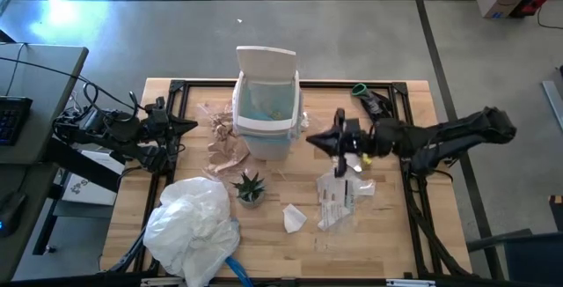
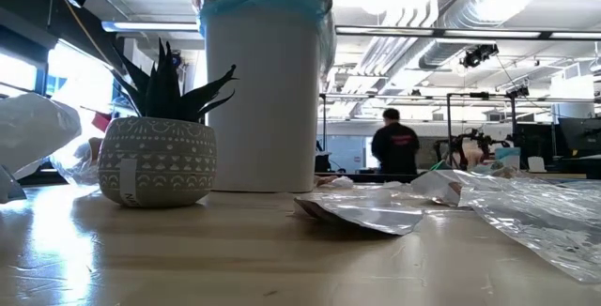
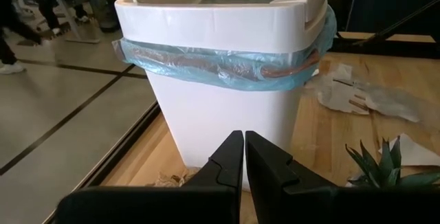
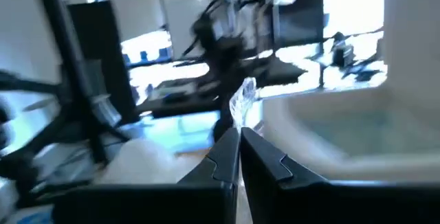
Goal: Place trash/remove bag and relplace
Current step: Put the transparent plastic into the trash bin
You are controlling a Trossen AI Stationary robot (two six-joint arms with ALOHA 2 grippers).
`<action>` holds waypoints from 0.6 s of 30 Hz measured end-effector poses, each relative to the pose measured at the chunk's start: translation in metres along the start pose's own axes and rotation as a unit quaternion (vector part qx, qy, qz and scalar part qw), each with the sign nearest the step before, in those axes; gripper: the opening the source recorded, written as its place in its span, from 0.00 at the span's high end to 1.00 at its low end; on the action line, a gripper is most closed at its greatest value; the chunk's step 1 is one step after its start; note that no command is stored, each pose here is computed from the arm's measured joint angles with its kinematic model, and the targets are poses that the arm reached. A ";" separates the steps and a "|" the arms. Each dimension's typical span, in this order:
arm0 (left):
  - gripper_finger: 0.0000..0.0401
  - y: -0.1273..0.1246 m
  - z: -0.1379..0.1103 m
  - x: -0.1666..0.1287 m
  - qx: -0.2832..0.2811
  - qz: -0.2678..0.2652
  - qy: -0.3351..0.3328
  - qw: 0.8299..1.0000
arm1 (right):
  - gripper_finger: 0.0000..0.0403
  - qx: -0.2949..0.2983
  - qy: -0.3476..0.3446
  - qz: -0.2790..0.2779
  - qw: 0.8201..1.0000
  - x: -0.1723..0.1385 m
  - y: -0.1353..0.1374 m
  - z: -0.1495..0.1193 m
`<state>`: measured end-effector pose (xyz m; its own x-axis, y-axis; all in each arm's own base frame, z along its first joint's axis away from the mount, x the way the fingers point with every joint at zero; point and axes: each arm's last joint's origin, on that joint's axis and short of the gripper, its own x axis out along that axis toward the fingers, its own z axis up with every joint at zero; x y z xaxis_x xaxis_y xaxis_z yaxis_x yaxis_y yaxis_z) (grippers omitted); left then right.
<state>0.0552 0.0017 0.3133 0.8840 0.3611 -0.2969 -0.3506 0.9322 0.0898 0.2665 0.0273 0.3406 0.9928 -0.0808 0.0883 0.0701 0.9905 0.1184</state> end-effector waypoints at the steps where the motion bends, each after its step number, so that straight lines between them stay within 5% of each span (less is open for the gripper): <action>1: 1.00 0.000 0.000 0.000 0.000 0.000 0.000 1.000 | 1.00 -0.008 -0.006 -0.008 1.000 0.003 -0.005 0.005; 9: 1.00 0.001 0.000 0.000 0.001 0.011 -0.002 1.000 | 1.00 -0.060 -0.030 0.002 0.998 0.055 -0.037 0.042; 18: 1.00 0.001 0.000 0.000 -0.003 0.011 -0.001 1.000 | 1.00 -0.049 0.123 -0.044 0.990 0.123 -0.074 0.030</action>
<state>0.0550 0.0023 0.3134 0.8770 0.3815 -0.2922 -0.3715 0.9239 0.0914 0.3800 -0.0597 0.3724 0.9751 -0.1494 -0.1640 0.1544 0.9878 0.0179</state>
